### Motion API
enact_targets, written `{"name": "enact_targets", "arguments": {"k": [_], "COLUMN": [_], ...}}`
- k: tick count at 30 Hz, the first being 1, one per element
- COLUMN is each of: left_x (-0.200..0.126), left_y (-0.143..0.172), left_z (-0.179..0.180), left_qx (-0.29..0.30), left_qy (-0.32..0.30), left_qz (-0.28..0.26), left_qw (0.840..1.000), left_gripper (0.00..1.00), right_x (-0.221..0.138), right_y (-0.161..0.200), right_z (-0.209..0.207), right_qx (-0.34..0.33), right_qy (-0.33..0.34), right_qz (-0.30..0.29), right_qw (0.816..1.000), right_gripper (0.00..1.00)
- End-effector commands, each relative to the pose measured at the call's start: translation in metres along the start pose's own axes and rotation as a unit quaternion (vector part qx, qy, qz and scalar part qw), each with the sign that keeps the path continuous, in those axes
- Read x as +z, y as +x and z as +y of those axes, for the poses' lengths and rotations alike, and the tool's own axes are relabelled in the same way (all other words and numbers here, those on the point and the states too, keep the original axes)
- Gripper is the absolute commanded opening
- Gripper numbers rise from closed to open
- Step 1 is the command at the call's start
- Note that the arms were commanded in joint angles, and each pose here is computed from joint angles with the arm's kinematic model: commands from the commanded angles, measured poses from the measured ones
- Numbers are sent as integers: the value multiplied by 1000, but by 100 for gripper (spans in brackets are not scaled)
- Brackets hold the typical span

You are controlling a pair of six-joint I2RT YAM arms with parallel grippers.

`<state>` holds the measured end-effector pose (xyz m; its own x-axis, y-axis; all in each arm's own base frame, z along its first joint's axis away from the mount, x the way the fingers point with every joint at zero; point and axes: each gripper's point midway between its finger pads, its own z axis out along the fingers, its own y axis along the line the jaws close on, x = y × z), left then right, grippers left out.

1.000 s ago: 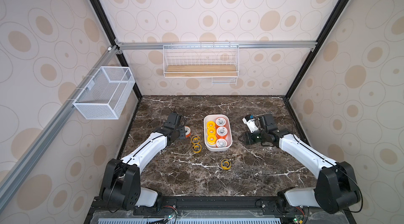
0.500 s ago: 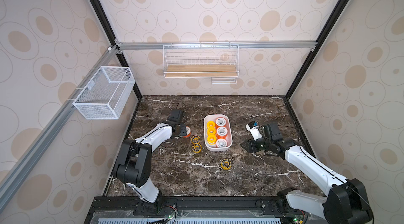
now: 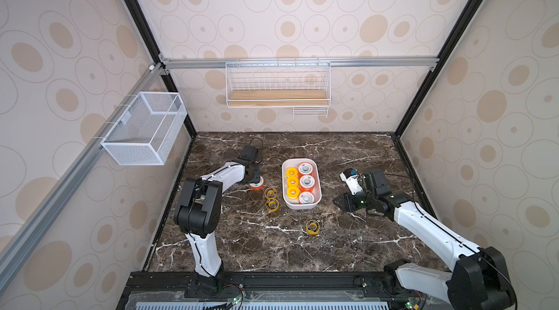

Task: Put the sealing tape into the storage box
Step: Pick up the sealing tape at the center of the board.

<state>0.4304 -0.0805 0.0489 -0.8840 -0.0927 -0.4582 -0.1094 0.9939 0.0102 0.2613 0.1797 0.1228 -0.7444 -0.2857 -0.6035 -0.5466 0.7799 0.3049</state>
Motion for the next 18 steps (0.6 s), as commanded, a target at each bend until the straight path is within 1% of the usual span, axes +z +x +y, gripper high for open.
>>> {"name": "enact_targets", "arguments": {"k": [1,4,8,13,15,18], "left_x": [2,7,15,19,19,15], "left_y": [-9,-7,-5,-1,1,4], "left_z": [6,5,5,3,4,4], "left_qx": [5,10,14,12,12,12], "left_qy": [-13,-14,-18,-14,-15,-12], "left_qz": [0,5,14,24,26,25], "left_qw": [1000,1000,1000,1000,999,1000], "left_gripper": [53,50,42,37,38,42], "right_x": [2,3,3,5,6,7], "right_y": [0,1,-1,0,1,1], "right_z": [0,0,1,0,0,1], "right_qx": [5,6,5,8,9,9], "right_qy": [-5,-6,-8,-9,-11,-13], "right_qz": [7,9,10,15,16,18], "right_qw": [1000,1000,1000,1000,1000,1000], "right_gripper": [58,59,59,59,59,59]}}
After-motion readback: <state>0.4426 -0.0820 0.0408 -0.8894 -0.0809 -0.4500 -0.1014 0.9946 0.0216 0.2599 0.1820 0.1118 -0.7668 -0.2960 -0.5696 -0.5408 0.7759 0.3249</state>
